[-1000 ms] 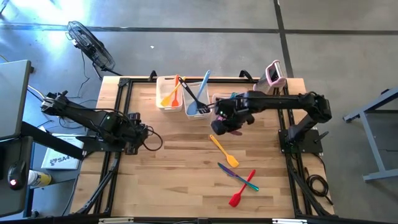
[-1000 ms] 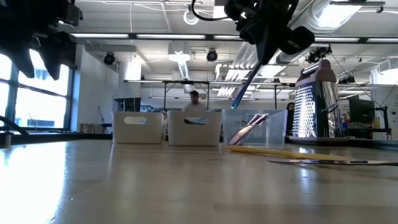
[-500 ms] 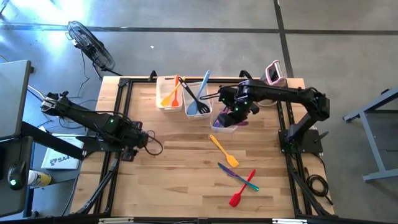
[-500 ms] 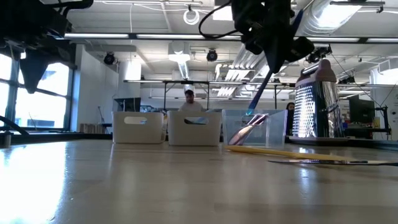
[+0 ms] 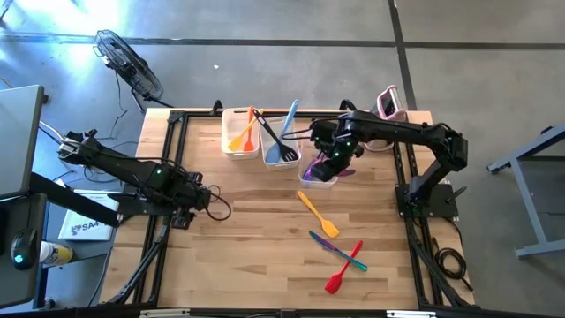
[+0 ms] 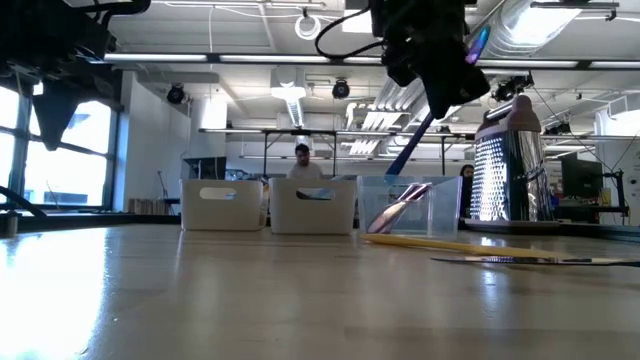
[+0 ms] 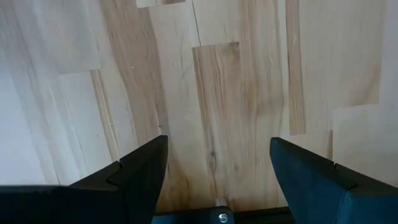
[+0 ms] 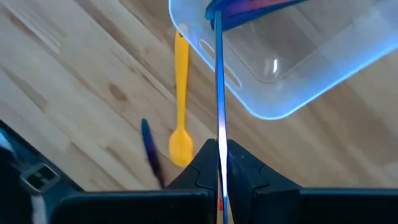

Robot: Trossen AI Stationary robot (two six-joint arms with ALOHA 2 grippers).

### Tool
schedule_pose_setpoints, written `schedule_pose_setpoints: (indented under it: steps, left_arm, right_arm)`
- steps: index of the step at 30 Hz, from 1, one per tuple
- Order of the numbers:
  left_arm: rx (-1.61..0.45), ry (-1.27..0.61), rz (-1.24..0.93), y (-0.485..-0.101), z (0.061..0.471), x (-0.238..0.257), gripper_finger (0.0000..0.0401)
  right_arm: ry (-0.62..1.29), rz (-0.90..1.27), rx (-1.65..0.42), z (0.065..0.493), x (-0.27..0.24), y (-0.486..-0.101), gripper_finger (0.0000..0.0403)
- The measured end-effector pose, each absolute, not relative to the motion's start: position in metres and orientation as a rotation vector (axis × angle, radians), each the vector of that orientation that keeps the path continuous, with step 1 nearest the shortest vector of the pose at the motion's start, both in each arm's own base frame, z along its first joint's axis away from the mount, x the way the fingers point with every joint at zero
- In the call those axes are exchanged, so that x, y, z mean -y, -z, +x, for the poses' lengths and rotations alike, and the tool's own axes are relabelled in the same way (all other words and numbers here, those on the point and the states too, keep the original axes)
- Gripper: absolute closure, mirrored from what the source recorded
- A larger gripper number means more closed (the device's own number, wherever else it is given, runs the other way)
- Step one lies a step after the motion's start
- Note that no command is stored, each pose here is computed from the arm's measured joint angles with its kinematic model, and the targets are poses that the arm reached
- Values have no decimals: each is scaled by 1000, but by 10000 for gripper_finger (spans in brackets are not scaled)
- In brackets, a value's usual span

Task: Pick & Place Kitchen Items
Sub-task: Put the purple table knife into the transparent bin

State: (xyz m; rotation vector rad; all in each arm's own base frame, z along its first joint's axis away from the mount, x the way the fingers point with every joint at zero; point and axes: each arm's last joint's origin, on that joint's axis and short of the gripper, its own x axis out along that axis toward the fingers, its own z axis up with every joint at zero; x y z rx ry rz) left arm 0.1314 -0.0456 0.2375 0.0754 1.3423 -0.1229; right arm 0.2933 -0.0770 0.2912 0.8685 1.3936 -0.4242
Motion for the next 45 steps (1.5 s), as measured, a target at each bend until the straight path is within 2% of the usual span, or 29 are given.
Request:
schedule_pose_setpoints:
  steps: [9, 17, 23, 37, 41, 45]
  left_arm:
    - [-1232, -78, 98, -257, 137, 42, 125]
    - [-1004, 80, 249, -280, 155, 48, 125]
    - [-881, 86, 332, -286, 166, 50, 125]
    - [-732, 31, 299, -296, 176, 52, 125]
    - [-716, 27, 285, -297, 177, 53, 125]
    - [-710, 18, 259, -298, 177, 53, 125]
  right_arm:
    - [218, 618, -1581, 305, 98, -253, 399]
    - [142, 357, -1660, 305, 115, -237, 399]
    - [65, 241, -1657, 306, 118, -237, 399]
    - [-225, 88, -1553, 319, 101, -264, 399]
    - [-275, 54, -1511, 323, 107, -260, 399]
    - [-312, 34, -1556, 329, 115, -241, 399]
